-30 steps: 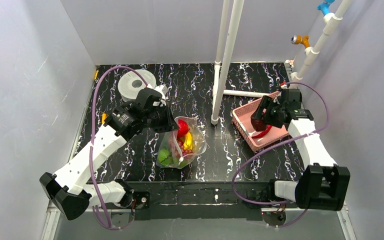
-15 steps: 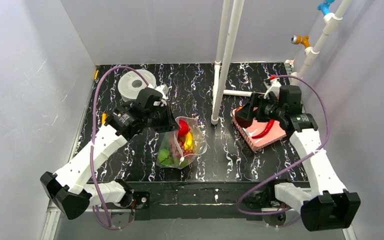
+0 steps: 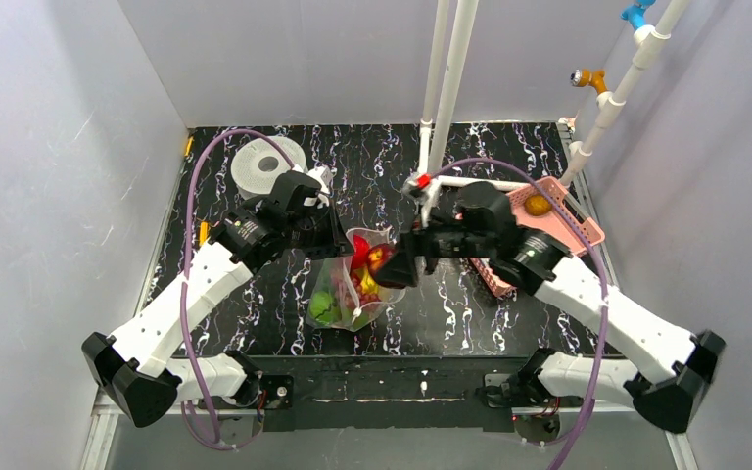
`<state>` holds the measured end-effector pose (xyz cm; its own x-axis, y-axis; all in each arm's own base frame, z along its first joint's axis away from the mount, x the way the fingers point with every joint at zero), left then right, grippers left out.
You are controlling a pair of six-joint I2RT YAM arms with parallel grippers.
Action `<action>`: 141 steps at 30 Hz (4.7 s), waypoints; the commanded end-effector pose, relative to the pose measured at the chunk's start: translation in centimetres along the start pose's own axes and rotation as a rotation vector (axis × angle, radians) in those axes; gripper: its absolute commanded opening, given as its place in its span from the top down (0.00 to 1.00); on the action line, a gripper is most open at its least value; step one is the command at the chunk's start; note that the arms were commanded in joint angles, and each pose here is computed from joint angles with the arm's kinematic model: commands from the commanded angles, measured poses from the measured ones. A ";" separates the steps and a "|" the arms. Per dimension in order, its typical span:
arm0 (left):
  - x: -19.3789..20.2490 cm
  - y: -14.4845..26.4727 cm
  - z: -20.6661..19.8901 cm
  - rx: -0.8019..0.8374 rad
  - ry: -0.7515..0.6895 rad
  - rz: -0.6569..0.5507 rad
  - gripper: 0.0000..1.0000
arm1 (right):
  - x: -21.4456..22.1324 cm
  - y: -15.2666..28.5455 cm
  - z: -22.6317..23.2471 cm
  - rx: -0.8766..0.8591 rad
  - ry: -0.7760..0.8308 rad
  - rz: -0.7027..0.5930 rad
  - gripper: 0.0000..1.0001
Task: Place the food in the zip-top bag and seal the zipper
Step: Place the fake fruit in the zipper food storage bag, then pick up the fake fruit from the bin.
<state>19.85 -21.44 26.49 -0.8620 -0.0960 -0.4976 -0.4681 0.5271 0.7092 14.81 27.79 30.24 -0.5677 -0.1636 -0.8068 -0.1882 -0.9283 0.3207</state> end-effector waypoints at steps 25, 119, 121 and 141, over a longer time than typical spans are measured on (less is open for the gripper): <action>0.3 0.9 0.1 0.010 0.015 -0.010 1.00 | -2.1 -5.7 -4.0 0.382 0.034 0.015 0.13; 0.9 1.1 0.5 -0.010 0.012 0.011 1.00 | 7.8 20.2 -47.1 1.284 -1.341 -0.743 0.47; 0.9 1.1 0.6 -0.010 0.013 0.010 1.00 | 7.8 20.1 -46.8 1.273 -1.323 -0.745 0.54; 1.2 0.3 0.6 -0.001 0.017 0.028 1.00 | 4.5 18.7 -38.7 1.066 -1.056 -0.680 0.80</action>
<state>19.42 -21.04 25.95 -0.8729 -0.1015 -0.4771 -0.4562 0.5163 0.7248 40.74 -4.89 11.38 -0.2588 0.8972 -0.3579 -0.7462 0.0496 0.6639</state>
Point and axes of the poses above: each gripper's point midway between its finger pads, its own y axis back along the fingers, its own z axis along the line the jaws close on, x = y × z, the point moved 3 cm from there along y, back along the fingers, and after that the axes turned 3 degrees about -y, right-handed, at the moved point
